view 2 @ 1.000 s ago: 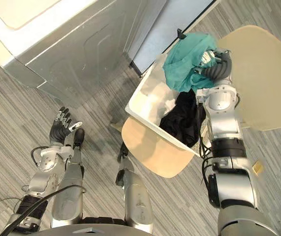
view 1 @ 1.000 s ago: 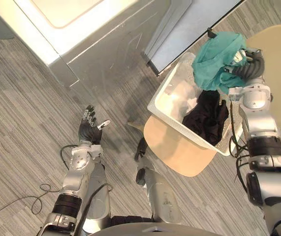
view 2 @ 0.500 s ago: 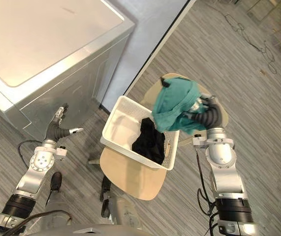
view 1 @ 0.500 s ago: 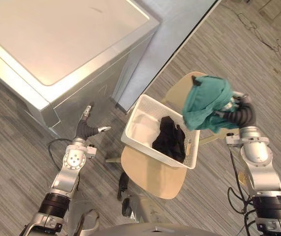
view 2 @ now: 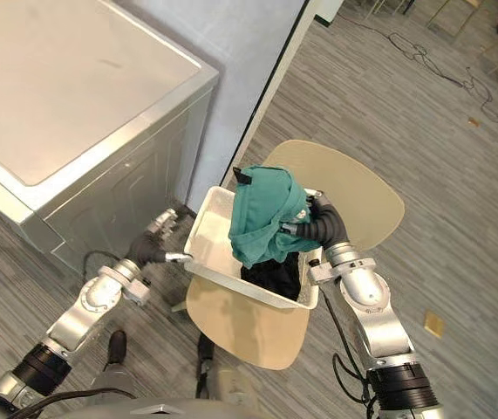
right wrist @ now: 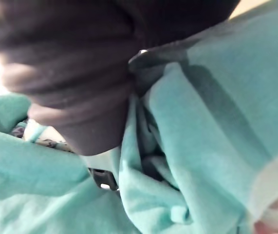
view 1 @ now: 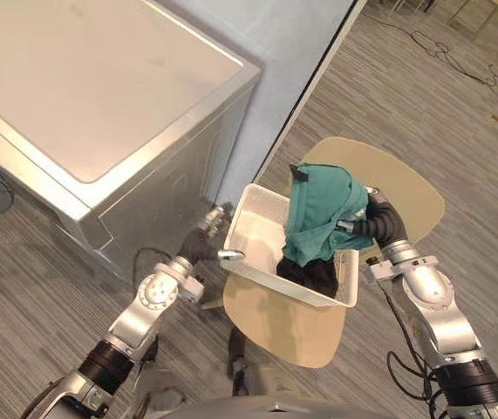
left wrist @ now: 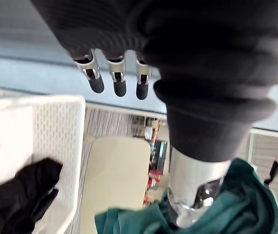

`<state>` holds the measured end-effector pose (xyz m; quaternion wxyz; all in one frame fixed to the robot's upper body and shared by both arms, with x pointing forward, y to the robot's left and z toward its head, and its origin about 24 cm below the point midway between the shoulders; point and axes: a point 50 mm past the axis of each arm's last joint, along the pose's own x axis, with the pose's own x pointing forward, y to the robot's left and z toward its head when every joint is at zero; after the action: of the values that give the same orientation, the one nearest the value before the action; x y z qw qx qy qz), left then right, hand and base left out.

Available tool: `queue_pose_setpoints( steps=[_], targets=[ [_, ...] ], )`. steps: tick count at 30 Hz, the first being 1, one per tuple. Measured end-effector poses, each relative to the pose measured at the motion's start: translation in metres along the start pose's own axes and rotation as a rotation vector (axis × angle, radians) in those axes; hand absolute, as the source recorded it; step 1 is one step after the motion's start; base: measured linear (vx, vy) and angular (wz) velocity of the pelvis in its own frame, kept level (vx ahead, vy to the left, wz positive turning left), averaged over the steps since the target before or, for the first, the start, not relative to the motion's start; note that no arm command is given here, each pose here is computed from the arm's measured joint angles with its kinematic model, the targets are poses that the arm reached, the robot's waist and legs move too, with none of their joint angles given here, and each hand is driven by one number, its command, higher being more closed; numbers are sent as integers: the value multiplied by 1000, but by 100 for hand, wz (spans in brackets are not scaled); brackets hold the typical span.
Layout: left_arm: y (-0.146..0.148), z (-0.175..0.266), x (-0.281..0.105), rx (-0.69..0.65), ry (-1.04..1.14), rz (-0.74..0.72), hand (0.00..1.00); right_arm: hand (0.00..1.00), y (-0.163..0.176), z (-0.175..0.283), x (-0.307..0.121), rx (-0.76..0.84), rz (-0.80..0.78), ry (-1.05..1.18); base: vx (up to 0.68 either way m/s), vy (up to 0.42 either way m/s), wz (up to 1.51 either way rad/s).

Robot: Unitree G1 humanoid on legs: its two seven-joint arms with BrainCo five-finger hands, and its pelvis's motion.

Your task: Pick up the laundry basket with both hands and put the clothes into the washing machine.

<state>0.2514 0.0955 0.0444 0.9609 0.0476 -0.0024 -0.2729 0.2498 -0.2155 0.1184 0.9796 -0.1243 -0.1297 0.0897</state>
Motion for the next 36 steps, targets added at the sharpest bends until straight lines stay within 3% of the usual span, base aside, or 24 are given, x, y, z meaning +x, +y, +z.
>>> queue_pose_setpoints(
  steps=[7, 13, 21, 29, 36],
  targets=[
    [-39, -5, 13, -10, 29, -169, 0, 100, 21, -17, -12, 85, -5, 68, -14, 15, -18],
    [-53, 6, 39, -16, 2, -177, 0, 100, 48, -32, -22, 217, -42, 131, -14, 4, -18],
    [-56, 9, 45, -44, -11, -123, 0, 100, 50, -26, -23, 247, -90, 107, 8, 4, -24],
    [-52, 10, 48, 36, -20, -104, 0, 100, 51, -19, -25, 224, -90, 75, 23, 11, -27],
    [-57, 7, 54, 87, 2, -192, 0, 100, 54, -16, -21, 229, -72, 63, 15, 4, -6]
  ],
)
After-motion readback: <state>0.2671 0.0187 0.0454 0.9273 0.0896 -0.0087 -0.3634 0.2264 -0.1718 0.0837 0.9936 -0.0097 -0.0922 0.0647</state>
